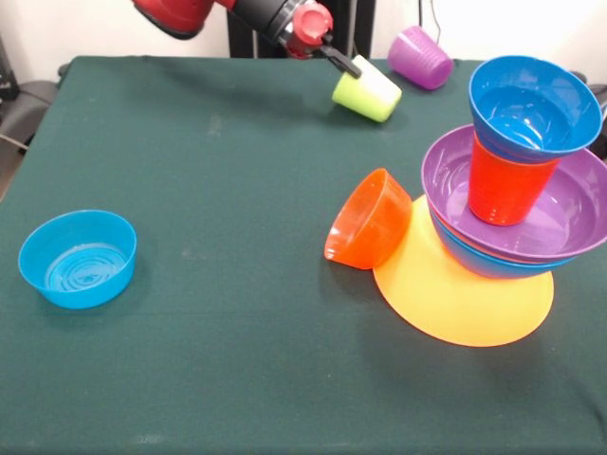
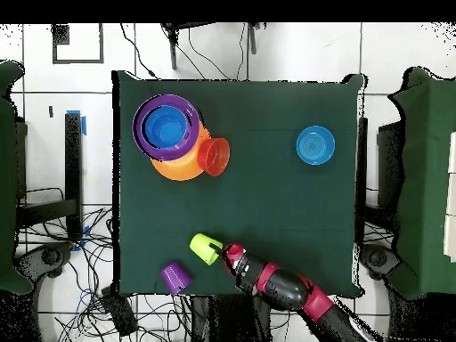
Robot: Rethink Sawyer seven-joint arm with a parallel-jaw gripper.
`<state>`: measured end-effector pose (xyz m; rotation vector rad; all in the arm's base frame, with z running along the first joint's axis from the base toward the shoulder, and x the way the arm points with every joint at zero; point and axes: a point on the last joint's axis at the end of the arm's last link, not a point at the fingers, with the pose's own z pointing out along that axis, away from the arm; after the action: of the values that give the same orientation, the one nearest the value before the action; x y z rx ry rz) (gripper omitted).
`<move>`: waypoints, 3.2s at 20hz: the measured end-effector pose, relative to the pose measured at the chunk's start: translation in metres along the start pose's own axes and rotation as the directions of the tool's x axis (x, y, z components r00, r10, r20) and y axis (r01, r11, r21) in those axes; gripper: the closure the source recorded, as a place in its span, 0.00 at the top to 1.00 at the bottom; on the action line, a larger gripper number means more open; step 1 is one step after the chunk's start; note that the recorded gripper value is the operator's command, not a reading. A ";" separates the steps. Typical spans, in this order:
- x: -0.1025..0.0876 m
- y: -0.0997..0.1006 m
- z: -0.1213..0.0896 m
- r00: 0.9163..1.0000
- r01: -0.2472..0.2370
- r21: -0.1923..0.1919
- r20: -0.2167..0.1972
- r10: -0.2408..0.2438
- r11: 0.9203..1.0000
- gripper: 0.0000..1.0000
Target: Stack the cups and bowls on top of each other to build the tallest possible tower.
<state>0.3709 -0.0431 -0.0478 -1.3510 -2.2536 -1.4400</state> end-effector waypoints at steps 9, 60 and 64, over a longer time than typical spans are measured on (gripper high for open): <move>0.001 0.036 -0.038 0.966 0.219 0.140 0.108 -0.234 0.966 0.00; 0.074 0.574 -0.079 0.657 0.406 0.614 0.319 -0.684 0.676 0.00; 0.083 0.606 -0.079 0.627 0.407 0.635 0.328 -0.707 0.656 0.00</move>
<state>0.7482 0.0274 0.4353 -0.9514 -3.3693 -0.4044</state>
